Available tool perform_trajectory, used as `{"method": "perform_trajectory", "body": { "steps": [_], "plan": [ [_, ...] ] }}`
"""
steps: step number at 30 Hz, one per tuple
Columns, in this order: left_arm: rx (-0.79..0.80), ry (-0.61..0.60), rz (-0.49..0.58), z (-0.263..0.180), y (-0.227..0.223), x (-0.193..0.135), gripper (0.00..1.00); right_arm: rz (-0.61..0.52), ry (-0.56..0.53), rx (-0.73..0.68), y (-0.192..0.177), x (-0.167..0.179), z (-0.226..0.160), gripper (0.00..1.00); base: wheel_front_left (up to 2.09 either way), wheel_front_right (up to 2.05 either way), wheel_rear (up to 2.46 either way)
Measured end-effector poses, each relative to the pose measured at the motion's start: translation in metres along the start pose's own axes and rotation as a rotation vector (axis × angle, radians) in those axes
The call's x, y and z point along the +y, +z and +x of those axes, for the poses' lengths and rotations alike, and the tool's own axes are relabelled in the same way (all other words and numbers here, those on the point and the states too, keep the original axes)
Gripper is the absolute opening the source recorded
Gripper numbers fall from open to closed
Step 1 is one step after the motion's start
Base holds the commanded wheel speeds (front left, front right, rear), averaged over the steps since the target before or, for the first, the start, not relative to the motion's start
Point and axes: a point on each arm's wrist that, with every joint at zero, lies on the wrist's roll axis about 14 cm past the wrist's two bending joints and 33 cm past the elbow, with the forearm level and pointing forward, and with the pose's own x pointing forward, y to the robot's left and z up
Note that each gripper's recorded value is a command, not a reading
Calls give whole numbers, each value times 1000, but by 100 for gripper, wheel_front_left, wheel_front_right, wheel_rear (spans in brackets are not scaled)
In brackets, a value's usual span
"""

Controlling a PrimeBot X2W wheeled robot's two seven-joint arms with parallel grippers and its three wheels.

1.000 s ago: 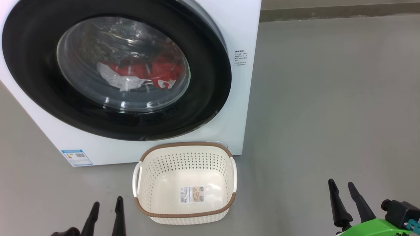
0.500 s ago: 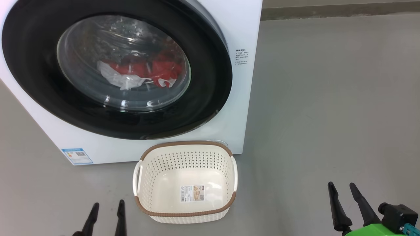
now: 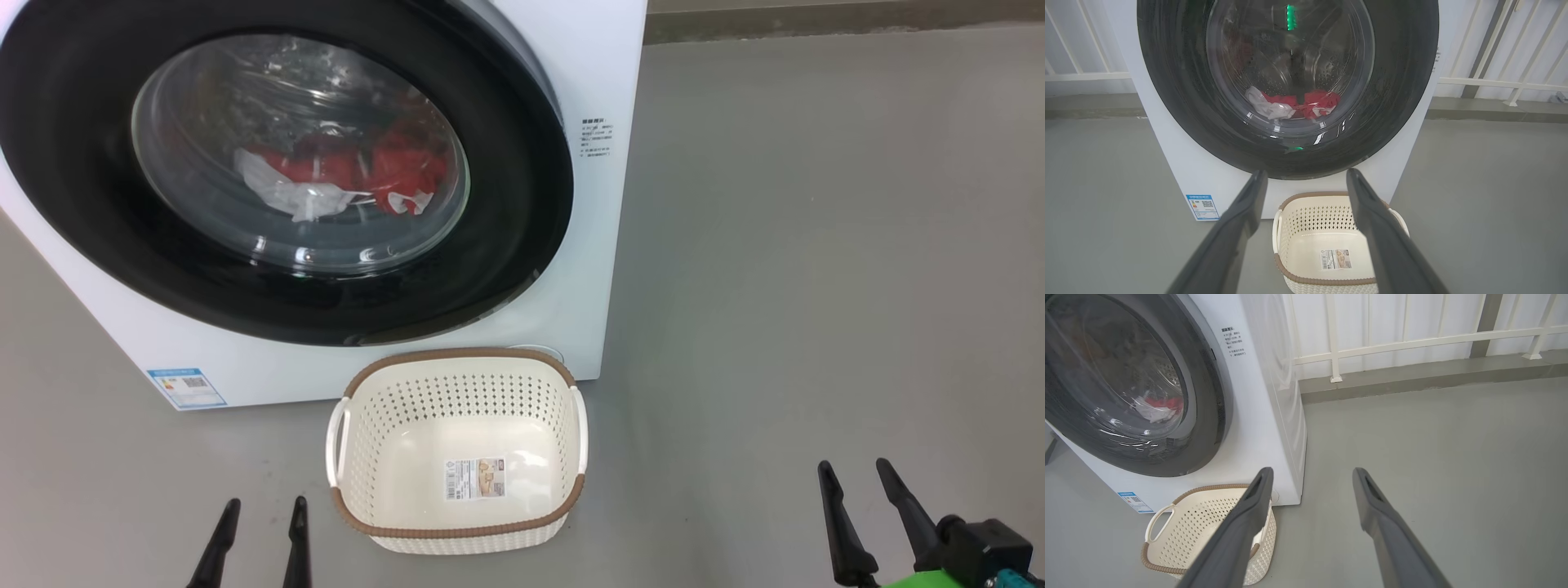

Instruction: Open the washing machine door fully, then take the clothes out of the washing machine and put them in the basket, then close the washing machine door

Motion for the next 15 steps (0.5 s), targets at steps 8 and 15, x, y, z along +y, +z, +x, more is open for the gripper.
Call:
{"method": "perform_trajectory", "body": {
  "steps": [8,15],
  "plan": [
    [20,0,-9,-2,-7,1,100,9,-26,-6,2,-8,-1,100,0,0,0],
    [18,5,-29,-3,-7,4,100,17,-33,-11,3,-10,-2,100,0,0,0]
  ]
}}
